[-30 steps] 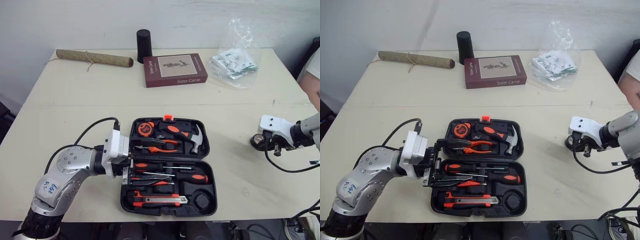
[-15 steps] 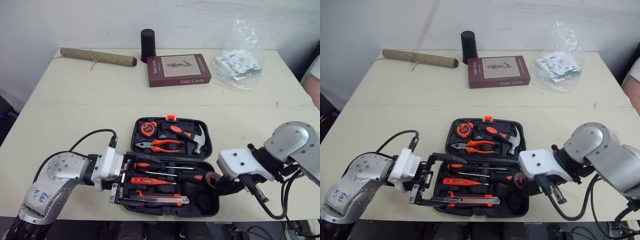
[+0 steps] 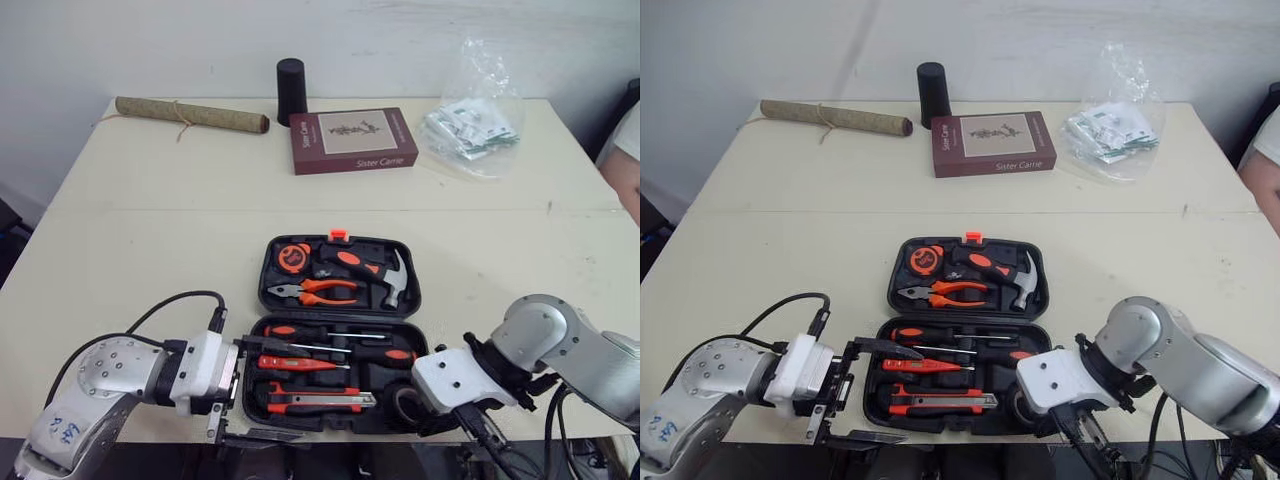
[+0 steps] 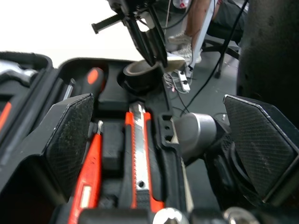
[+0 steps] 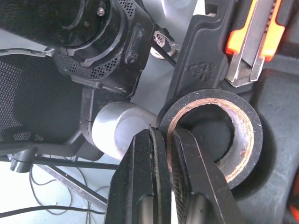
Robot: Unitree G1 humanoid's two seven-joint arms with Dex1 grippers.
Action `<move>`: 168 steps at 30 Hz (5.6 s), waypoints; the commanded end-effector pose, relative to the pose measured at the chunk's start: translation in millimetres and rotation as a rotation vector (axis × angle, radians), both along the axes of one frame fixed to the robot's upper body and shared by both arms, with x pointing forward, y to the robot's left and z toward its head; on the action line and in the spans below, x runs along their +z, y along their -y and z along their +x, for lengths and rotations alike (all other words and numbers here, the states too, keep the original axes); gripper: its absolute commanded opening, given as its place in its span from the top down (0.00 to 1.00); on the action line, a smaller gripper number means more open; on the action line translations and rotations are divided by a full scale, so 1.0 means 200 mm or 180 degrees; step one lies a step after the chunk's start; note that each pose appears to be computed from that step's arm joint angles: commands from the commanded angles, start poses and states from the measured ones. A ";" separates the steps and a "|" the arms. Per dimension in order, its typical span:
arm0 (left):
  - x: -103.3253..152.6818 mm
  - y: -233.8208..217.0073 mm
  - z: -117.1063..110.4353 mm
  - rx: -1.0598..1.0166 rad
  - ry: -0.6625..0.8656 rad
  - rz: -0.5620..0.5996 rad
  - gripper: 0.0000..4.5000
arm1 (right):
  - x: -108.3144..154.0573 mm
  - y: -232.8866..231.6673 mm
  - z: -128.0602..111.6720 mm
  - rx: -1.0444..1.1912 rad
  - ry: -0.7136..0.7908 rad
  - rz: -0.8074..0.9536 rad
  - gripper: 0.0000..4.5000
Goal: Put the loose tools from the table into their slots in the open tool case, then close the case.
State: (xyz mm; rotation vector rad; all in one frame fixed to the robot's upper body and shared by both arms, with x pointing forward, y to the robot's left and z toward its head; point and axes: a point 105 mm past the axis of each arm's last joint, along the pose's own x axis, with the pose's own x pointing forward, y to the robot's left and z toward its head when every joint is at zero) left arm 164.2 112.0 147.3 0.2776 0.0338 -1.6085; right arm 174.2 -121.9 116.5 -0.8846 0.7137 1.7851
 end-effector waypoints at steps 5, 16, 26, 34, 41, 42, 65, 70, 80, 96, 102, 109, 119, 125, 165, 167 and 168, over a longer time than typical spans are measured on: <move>0.04 -0.01 -0.03 -0.0002 0.0073 0.0013 0.00 | -0.06 0.05 0.06 0.0061 0.0199 -0.0359 1.00; 0.04 0.00 -0.02 0.0062 0.0050 0.0003 0.00 | -0.10 0.07 0.08 -0.0039 0.0269 -0.0499 1.00; 0.04 -0.01 -0.01 0.0125 0.0026 -0.0001 0.00 | 0.17 0.04 0.06 0.0065 -0.0095 0.0057 0.54; 0.03 -0.04 0.03 0.0184 0.0068 0.0030 0.00 | 0.32 0.04 0.04 -0.0183 -0.0813 0.1394 0.65; 0.04 -0.06 0.03 0.0232 0.0071 0.0061 0.00 | 0.11 0.05 0.04 -0.0110 -0.0716 0.2051 0.99; 0.04 -0.06 0.03 0.0248 0.0069 0.0072 0.00 | 0.08 0.04 0.05 -0.0131 -0.0658 0.2098 0.99; 0.07 -0.17 0.10 0.0764 0.0088 0.0095 0.00 | -0.15 0.07 0.17 -0.0223 0.0048 0.2113 0.99; 0.05 -0.42 0.18 0.1687 0.0068 0.0094 0.06 | 0.14 0.11 0.24 -0.0744 0.0299 0.2584 1.00; -0.22 -0.49 0.32 0.2387 -0.0348 0.0384 0.99 | 0.00 0.47 0.45 -0.1716 0.0896 0.2018 1.00; -0.34 -0.23 0.50 0.2074 -0.0402 0.0411 0.99 | -0.11 0.22 0.54 -0.1754 0.0871 0.1922 1.00; -0.33 -0.18 0.56 0.2019 -0.0348 0.0341 0.99 | -0.09 0.19 0.58 -0.1857 0.0906 0.1958 1.00; -0.33 -0.15 0.72 0.2176 -0.0285 0.0370 0.99 | -0.09 0.24 0.73 -0.2103 0.1179 0.1846 1.00; -0.32 -0.21 0.86 0.2454 -0.0132 0.0348 0.99 | -0.12 0.28 0.81 -0.2275 0.1208 0.1758 1.00; -0.28 -0.38 0.85 0.2707 -0.0115 0.0331 0.99 | -0.14 0.39 0.82 -0.2598 0.1298 0.1628 1.00; 0.01 -0.22 1.06 0.3339 -0.1348 0.0467 0.01 | 0.23 0.35 1.05 -0.4614 0.0190 0.1018 0.00; 0.01 -0.22 1.06 0.3343 -0.1347 0.0475 0.06 | 0.23 0.36 1.06 -0.4676 0.0145 0.1035 0.00; 0.01 -0.22 1.07 0.3357 -0.1337 0.0457 0.12 | 0.22 0.35 1.06 -0.4713 0.0091 0.1065 0.05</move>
